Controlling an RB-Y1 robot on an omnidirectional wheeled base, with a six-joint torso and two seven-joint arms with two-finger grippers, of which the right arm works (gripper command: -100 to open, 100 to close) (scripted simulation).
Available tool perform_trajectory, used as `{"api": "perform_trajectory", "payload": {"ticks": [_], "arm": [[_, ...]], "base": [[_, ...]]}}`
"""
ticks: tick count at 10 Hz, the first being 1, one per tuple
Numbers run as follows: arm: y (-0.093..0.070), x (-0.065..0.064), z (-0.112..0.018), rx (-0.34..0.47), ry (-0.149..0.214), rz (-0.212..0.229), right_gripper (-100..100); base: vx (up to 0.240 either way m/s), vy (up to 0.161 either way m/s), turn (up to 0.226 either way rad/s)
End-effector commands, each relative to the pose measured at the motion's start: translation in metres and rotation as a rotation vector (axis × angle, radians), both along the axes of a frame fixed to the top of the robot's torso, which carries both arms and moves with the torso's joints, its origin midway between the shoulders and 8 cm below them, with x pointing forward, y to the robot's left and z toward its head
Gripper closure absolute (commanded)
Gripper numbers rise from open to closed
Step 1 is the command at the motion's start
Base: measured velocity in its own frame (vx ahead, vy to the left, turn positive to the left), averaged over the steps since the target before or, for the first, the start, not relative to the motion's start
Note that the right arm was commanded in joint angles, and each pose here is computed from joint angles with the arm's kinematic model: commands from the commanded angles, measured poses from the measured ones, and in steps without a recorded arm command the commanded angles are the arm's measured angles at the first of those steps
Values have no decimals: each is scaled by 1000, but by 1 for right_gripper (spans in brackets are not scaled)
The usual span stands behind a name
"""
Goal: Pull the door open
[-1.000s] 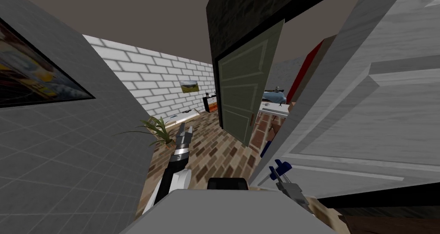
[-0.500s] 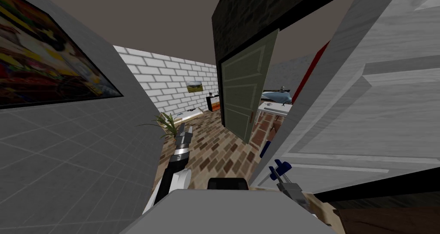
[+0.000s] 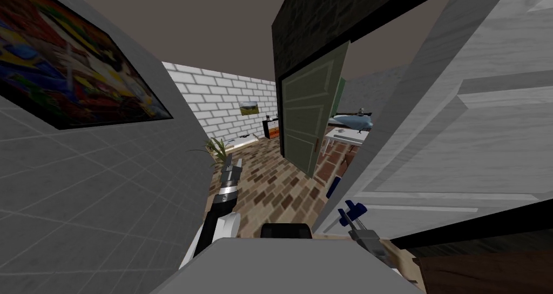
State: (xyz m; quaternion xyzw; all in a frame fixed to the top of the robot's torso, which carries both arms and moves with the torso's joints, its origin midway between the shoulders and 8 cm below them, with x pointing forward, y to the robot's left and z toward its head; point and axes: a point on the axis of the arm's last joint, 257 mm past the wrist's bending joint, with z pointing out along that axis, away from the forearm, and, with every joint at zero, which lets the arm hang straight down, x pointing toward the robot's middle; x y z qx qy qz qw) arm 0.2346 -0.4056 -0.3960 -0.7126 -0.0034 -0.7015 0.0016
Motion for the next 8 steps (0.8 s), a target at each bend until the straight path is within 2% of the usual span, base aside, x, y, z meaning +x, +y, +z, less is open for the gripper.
{"api": "perform_trajectory", "payload": {"ticks": [1,8], "arm": [[1,-1,1,2,-6,11,100],[-1,0,4,3,-15,48,100]], "base": [[-216,-48,125],[-192,-40,118]]}}
